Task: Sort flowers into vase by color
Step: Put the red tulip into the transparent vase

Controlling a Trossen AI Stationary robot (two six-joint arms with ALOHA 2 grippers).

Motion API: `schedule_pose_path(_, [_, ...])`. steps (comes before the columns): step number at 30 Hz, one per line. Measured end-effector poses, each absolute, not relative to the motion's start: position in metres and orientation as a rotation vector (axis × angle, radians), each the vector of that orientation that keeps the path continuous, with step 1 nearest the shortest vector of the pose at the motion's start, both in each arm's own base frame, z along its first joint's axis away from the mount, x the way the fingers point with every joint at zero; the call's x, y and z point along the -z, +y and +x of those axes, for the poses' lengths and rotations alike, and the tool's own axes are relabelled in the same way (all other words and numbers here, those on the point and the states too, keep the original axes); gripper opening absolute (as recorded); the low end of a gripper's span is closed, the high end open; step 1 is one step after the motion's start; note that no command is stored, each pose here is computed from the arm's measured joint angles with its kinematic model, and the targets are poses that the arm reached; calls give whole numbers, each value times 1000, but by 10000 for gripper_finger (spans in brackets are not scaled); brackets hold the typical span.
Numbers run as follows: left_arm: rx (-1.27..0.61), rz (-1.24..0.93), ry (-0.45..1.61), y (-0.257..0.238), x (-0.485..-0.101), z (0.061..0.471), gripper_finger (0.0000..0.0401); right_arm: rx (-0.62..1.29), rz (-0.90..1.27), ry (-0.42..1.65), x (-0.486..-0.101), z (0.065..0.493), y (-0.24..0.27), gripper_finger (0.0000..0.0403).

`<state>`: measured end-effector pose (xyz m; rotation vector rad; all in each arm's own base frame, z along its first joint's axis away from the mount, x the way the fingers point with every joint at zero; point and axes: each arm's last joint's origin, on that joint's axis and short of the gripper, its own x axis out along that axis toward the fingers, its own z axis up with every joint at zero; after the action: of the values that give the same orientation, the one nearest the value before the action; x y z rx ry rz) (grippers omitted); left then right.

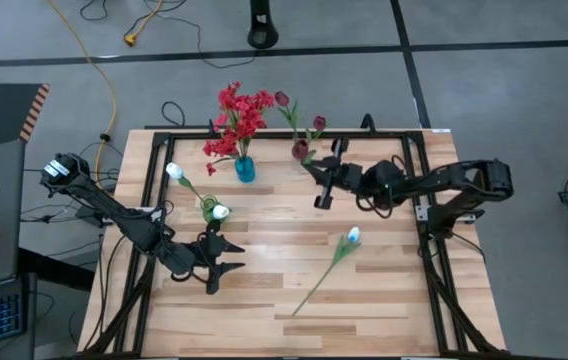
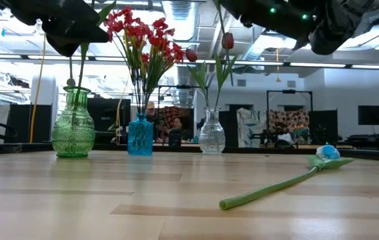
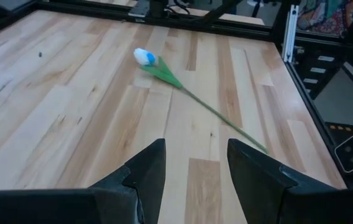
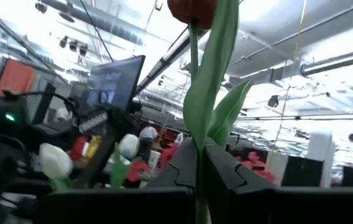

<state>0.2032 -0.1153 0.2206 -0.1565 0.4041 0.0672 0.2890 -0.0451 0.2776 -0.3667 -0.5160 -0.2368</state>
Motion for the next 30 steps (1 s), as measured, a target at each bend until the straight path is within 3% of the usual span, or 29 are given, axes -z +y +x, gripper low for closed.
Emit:
schedule_pose_path(20, [-95,-152,394,-114,-221,203,160,118,-544,-563,-301,295,-84,40])
schedule_pose_path(30, [-96,-162,385,-114,-222,204,160,171,-542,-543,-279,329,-116,40])
